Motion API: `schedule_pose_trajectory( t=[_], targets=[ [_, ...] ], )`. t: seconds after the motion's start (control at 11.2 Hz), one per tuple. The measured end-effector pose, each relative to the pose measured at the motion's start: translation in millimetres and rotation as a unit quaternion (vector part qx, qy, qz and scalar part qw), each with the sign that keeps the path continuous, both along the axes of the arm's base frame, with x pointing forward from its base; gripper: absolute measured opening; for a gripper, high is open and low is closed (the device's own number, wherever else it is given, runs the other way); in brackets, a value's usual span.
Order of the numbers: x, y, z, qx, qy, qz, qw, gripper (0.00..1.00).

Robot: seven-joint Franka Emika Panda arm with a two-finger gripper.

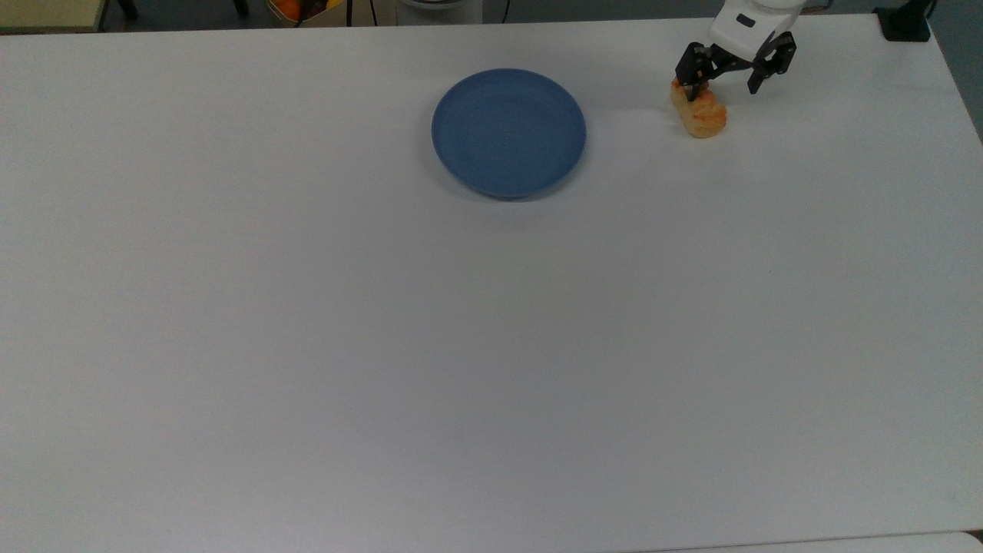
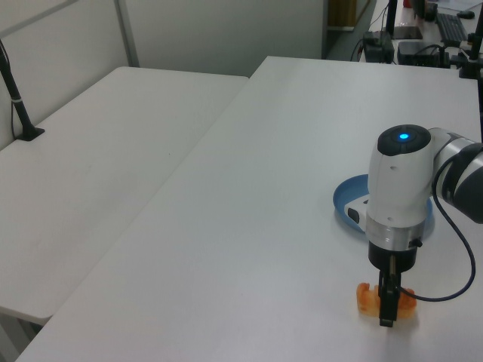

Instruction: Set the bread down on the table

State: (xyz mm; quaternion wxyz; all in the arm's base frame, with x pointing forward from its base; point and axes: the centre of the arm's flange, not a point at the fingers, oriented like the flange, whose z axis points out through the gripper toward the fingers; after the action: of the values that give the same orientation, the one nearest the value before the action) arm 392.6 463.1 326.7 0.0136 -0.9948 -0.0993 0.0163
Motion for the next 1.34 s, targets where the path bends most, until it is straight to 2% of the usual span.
schedule_pose_trajectory(
  t=[0.18,0.36,0.53,0.8,0.98,1.16,1.34],
  targets=[
    [9,-1,9,0.001,-0.006,-0.005,1.0,1.0],
    [23,-7,22,-0.015,-0.009,-0.01,0.9998,1.0],
    [48,-25,41,-0.027,-0.011,-0.014,0.9995,1.0],
    [107,-88,71,-0.055,-0.018,-0.004,0.9983,1.0],
    [141,-143,96,-0.064,-0.028,-0.002,0.9975,1.0],
    [163,-202,128,-0.059,-0.027,-0.005,0.9979,1.0],
    [174,-266,168,-0.053,-0.011,-0.008,0.9985,1.0]
  ],
)
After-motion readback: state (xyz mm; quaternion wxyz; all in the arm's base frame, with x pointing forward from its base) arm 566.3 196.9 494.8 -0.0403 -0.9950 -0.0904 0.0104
